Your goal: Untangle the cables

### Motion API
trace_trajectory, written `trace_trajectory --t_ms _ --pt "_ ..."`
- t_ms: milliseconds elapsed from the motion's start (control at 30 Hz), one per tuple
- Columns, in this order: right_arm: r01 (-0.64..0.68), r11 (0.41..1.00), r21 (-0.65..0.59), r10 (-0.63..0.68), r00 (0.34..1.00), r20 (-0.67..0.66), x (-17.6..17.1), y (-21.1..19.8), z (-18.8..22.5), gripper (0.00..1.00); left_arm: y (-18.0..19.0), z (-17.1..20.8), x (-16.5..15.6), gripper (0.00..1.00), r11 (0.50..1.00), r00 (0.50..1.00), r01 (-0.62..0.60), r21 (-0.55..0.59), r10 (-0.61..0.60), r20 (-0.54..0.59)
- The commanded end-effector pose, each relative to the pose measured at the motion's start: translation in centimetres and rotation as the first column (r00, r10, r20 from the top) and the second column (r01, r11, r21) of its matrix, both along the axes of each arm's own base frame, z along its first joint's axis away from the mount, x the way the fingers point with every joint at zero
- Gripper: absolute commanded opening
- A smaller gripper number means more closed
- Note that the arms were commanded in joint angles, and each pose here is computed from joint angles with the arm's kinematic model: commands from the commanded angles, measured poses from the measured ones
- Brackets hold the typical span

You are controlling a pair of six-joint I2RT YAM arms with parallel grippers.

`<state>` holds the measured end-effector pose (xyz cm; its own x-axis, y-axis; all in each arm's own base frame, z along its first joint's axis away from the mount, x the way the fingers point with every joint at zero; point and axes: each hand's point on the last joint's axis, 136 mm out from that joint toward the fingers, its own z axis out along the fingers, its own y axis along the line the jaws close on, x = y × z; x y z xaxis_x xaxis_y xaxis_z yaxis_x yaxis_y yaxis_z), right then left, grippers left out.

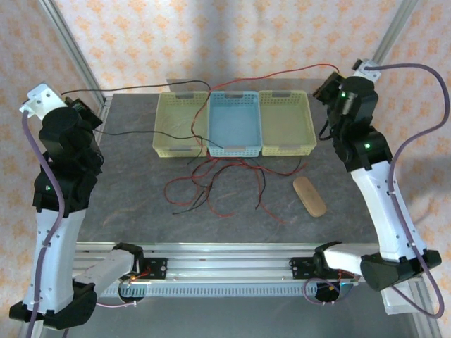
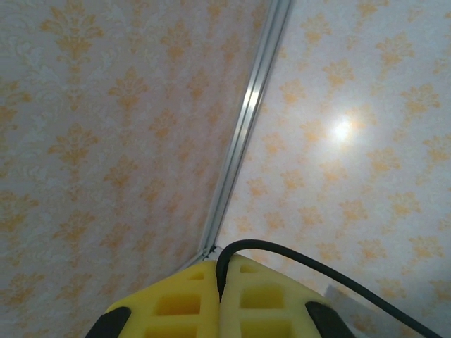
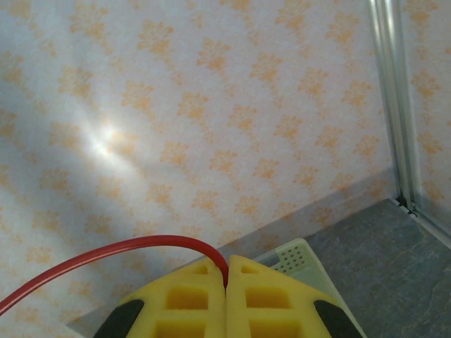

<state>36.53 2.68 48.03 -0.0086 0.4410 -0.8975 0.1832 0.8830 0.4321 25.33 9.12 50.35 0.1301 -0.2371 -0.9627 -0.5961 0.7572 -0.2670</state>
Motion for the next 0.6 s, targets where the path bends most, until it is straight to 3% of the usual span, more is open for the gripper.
trace_trajectory --t_ms 0,567 --pt "0.054 0.993 0.101 -0.062 0.995 0.084 -2.2 -2.5 2.1 0.0 0.7 1.7 -1.0 0.0 0.999 0.998 -0.021 -0.027 0.023 0.054" --pt "0.195 0.965 0.175 -0.225 0.958 0.176 -4.4 -7.8 5.2 0.0 4.3 2.6 -0.7 0.0 0.993 0.991 -0.11 -0.052 0.114 0.07"
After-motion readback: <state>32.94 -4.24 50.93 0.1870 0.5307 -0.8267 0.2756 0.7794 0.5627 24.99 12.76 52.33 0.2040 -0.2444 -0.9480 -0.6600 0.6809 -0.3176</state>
